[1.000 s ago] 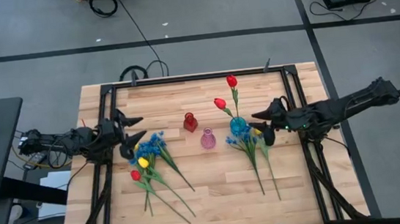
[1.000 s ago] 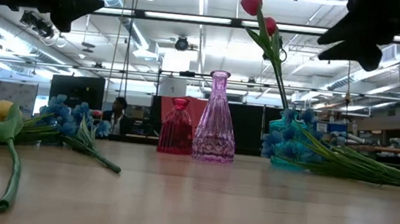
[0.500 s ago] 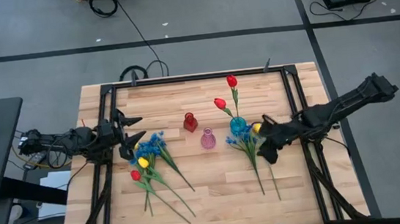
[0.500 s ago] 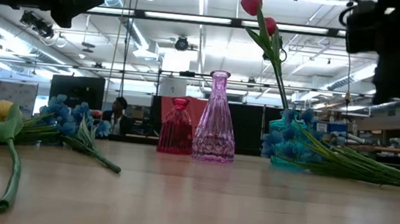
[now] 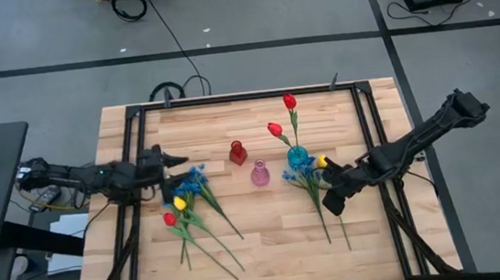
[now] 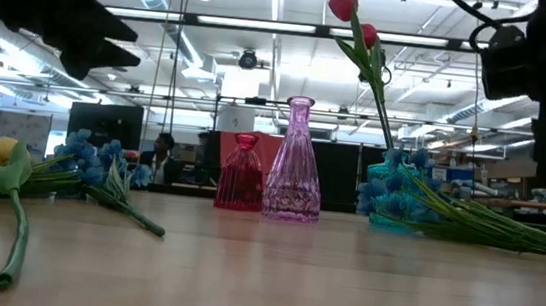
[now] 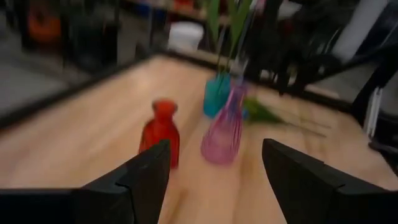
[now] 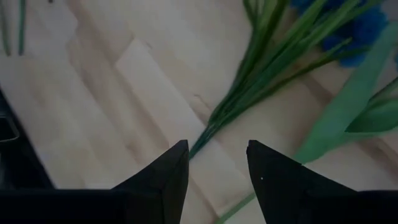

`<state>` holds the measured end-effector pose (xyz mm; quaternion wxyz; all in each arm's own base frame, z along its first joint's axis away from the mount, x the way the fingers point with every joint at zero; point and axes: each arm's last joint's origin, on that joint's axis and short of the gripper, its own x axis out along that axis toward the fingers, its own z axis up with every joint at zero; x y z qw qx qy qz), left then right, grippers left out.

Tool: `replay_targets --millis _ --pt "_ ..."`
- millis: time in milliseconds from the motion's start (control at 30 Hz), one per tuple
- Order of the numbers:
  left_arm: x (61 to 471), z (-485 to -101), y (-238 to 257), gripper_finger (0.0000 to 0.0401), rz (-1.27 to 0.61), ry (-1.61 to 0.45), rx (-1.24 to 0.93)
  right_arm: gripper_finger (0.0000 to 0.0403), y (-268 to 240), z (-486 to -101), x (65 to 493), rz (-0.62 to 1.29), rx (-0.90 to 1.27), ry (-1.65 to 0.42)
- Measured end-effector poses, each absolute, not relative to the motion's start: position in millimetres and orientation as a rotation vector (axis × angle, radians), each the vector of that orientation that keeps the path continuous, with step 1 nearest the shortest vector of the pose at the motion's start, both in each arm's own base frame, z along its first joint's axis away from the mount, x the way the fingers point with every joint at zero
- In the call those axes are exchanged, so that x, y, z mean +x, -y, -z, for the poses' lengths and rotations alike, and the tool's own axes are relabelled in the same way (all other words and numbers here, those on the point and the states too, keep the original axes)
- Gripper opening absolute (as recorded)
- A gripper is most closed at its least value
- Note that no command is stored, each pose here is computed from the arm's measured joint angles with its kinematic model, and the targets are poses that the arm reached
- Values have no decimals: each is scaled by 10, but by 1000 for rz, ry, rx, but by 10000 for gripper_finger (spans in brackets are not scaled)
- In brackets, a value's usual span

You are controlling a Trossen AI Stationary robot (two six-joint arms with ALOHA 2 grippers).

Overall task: Sort flowers into vase by color
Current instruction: Put the yellow tulip into the red transparent vase

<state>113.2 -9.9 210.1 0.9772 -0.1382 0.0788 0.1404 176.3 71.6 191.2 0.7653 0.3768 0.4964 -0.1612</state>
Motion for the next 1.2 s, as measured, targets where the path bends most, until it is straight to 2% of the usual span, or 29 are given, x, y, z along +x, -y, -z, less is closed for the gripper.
replay_targets --millis 267,533,767,1033,1200 --pt "1451 -2223 238 259 -144 -465 -459 173 -659 -1875 1726 401 723 -1029" --pt "1834 -1947 501 259 -101 -788 -902 173 -592 -1961 1701 443 673 -919" --pt "2075 -1955 772 259 -203 -862 -1222 173 -586 -1971 1706 481 496 -838" --pt "2498 -2427 1173 259 -377 -818 -1197 173 -596 -1985 1702 520 241 -759" --pt "2575 -2483 1545 259 -581 -878 -1273 173 -586 -1998 1697 557 142 -720"
